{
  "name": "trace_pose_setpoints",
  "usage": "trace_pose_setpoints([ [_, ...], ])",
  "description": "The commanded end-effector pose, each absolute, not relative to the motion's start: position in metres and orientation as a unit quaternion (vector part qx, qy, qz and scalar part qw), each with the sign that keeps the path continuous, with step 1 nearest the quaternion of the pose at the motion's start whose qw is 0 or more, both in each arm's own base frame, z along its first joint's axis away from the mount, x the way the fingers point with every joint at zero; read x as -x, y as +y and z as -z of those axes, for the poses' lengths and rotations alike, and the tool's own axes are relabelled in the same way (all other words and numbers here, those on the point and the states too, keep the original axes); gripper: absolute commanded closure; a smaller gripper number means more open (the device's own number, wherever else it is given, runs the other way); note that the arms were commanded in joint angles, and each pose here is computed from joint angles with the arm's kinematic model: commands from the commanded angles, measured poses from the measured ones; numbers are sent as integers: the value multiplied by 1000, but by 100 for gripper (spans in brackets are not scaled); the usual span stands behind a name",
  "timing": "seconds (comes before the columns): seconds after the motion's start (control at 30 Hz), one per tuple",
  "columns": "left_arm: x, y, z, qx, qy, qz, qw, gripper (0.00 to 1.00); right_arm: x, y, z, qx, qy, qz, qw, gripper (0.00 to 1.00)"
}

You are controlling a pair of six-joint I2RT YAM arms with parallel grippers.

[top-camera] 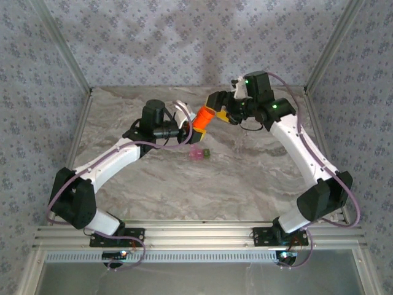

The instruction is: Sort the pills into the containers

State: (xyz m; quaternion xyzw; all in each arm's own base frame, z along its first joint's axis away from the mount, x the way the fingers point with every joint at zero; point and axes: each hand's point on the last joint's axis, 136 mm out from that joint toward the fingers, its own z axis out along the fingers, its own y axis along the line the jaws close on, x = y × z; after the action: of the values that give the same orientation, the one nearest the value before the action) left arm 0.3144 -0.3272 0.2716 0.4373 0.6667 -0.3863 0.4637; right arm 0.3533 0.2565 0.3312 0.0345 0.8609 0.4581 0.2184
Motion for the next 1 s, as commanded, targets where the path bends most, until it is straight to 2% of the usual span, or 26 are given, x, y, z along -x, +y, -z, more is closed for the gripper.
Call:
trace_pose_setpoints([
  [0.0, -313, -333, -287, -454, 644, 396, 473, 100, -349, 264, -338, -15, 863, -454, 219, 25],
  [0.2, -313, -334, -284, -454, 646, 397, 468, 100, -347, 270, -335, -5, 866, -452, 214, 28],
  [0.37, -313, -334, -285, -455, 645, 396, 470, 100, -344, 270, -333, -1, 867, -452, 211, 35],
  [0.53, -314, -334, -287, -455, 643, 396, 472, 100, -338, 271, -330, 20, 868, -454, 202, 52],
  [0.63, -313, -335, -290, -456, 642, 398, 472, 100, -337, 270, -327, 46, 868, -450, 205, 58],
  [0.73, -310, -335, -292, -457, 638, 404, 470, 100, -342, 272, -326, 108, 858, -445, 232, 59],
  [0.83, -306, -336, -296, -456, 634, 417, 465, 100, -344, 275, -324, 219, 823, -445, 276, 59],
  [0.97, -297, -337, -300, -456, 624, 440, 457, 100, -350, 272, -325, 287, 757, -500, 307, 57],
])
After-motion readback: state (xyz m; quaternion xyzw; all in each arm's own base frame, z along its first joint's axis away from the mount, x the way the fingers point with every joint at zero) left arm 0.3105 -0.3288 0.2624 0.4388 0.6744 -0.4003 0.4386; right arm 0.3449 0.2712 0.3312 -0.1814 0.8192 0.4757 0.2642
